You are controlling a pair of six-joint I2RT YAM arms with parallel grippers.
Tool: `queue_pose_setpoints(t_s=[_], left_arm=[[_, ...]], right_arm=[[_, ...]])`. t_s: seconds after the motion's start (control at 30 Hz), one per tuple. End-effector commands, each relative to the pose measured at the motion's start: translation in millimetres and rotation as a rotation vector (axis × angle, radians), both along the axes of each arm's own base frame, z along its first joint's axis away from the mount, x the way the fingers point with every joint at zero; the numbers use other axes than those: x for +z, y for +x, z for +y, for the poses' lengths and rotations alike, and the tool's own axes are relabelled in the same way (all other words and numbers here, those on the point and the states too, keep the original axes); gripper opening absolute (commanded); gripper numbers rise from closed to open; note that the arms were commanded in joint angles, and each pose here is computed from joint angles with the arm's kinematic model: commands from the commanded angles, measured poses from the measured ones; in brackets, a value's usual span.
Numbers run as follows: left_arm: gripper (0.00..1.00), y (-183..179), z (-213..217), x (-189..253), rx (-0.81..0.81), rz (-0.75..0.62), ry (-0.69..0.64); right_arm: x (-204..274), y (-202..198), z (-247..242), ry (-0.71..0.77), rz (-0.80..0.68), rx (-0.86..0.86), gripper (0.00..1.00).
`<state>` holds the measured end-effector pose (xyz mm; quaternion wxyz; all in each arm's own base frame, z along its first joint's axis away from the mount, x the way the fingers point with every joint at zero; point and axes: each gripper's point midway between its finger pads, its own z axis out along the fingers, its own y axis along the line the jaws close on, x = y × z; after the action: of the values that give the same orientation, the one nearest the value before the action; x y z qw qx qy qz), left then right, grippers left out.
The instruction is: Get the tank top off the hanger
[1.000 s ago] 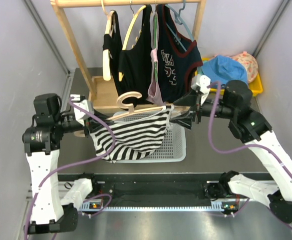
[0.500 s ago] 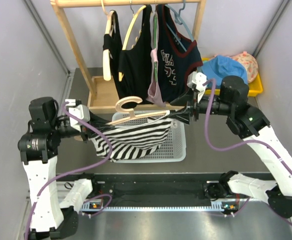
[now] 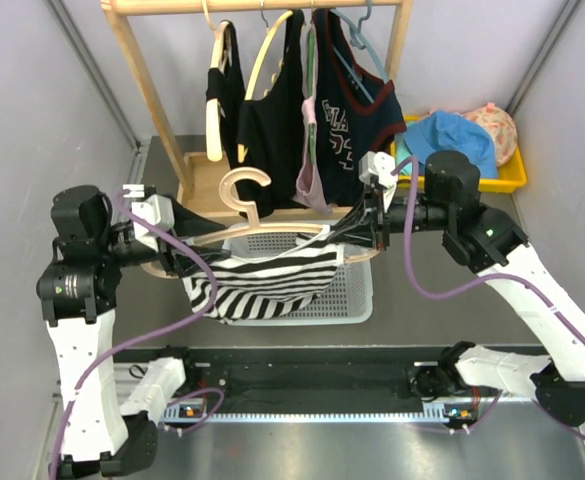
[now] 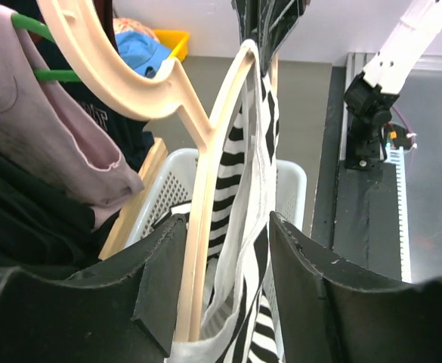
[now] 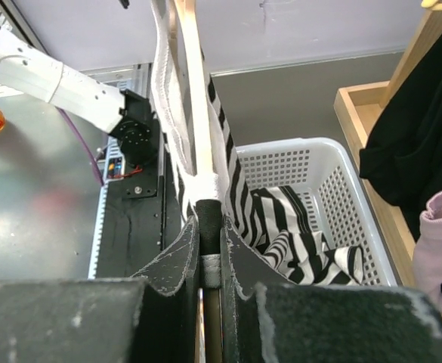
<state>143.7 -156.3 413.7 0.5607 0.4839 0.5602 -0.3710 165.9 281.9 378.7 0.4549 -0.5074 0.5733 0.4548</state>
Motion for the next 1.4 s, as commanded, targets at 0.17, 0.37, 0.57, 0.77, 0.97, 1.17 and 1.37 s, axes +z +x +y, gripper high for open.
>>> queue_pose_setpoints(t_s=[0.17,0.37,0.57,0.77,0.97,1.17,1.37], left_arm=[[0.52,4.9,-7.3,12.1,-0.09,0.005,-0.077],[0.5,19.2,-9.0,16.4,-0.101,-0.002,-0.1],[0.49,22.8,-9.1,9.4,-0.099,-0.017,-0.098],[0.43,12.7,-11.8,1.8,-0.141,0.05,-0.109],[0.31,5.2,-13.8,-0.4,-0.172,0.058,-0.11],[0.34,8.7,-13.7,-3.1,-0.158,0.054,-0.109],[0.58,17.3,-12.0,-4.9,-0.1,0.023,-0.105]], right_arm=[[26.5,1.5,7.0,0.046,-0.09,-0.022,0.0],[25.5,-4.1,14.7,0.031,-0.101,-0.008,0.0],[30.2,-13.0,17.7,0.034,-0.111,0.015,0.0],[41.6,-16.1,18.4,0.067,-0.126,0.026,0.0],[48.8,-14.4,23.7,0.096,-0.127,0.037,0.0],[58.5,-23.7,24.2,0.103,-0.144,0.072,0.0],[69.4,-33.0,17.6,0.117,-0.171,0.089,0.0]])
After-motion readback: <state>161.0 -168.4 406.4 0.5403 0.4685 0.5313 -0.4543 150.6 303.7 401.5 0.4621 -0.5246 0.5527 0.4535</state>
